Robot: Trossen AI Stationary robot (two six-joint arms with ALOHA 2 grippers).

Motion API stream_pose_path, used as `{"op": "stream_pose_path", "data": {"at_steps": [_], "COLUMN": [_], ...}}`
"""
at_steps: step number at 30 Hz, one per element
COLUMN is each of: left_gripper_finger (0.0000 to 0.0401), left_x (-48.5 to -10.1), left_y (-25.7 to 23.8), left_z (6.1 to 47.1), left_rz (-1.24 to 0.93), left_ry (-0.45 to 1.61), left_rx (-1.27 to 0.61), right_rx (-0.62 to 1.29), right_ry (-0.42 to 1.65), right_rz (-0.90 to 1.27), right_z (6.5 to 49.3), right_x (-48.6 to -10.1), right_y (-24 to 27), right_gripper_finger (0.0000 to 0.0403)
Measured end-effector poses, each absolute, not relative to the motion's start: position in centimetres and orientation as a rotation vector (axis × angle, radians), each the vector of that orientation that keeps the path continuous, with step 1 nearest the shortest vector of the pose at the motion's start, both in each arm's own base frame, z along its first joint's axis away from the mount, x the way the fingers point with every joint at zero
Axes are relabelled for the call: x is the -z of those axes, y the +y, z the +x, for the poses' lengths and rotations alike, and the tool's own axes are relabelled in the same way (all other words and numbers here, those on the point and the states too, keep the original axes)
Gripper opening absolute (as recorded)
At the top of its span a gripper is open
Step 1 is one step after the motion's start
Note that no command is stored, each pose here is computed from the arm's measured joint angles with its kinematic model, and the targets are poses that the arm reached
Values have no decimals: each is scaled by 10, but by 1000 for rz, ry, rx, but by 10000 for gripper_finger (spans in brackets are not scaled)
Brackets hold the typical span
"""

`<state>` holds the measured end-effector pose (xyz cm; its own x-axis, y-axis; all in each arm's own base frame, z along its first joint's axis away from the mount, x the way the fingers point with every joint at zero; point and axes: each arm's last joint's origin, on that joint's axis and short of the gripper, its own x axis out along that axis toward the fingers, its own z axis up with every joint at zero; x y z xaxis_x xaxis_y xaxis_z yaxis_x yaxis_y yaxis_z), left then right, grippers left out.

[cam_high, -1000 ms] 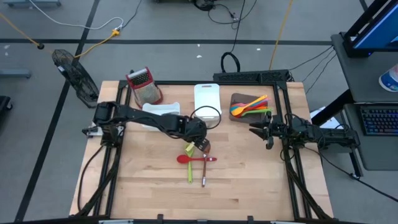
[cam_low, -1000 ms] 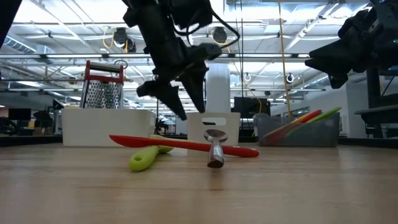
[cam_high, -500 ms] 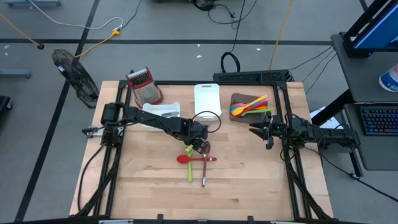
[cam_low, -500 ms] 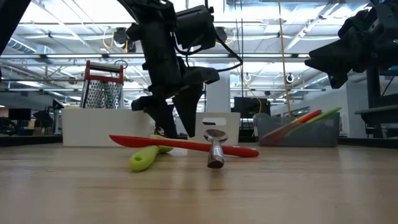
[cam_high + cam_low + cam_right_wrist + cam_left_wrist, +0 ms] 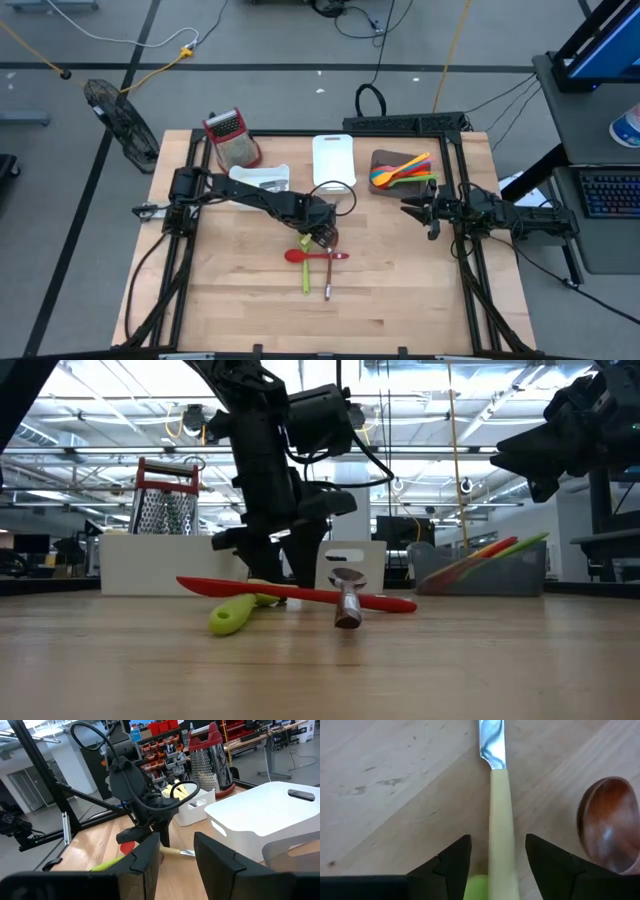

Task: Pick & Place Kitchen Items
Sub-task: Put the yellow knife into the left white bin

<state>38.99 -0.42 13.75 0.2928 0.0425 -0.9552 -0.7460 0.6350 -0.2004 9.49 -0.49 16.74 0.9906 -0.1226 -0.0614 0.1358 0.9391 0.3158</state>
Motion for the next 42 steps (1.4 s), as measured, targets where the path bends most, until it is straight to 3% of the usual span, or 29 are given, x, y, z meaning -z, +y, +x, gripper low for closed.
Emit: {"op": "stream_pose_path", "data": {"at_steps": [4, 13, 26, 33, 38, 42], "left_gripper_finger": [172, 52, 52, 52, 52, 52], "left_x": [-139, -142, -179, -213, -239, -259], "left_y": [-4, -2, 2, -2, -12, -26], "left_z": [389, 388, 402, 407, 400, 379], "left_rz": [-719, -715, -651, -598, -503, -395], "left_ry": [1150, 1147, 1177, 1257, 1374, 1583], "left_rx": [-611, -620, -570, -426, -386, -377], "right_rx": [132, 132, 133, 133, 132, 132], "right_ry": [41, 41, 41, 41, 41, 42], "right_rz": [325, 325, 325, 325, 325, 325], "right_z": [95, 95, 95, 95, 95, 95], "right_x": [-167, -167, -167, -167, -167, -167], "right_y": [-5, -5, -5, -5, -5, -5], "right_gripper_finger": [114, 114, 114, 114, 114, 114]}}
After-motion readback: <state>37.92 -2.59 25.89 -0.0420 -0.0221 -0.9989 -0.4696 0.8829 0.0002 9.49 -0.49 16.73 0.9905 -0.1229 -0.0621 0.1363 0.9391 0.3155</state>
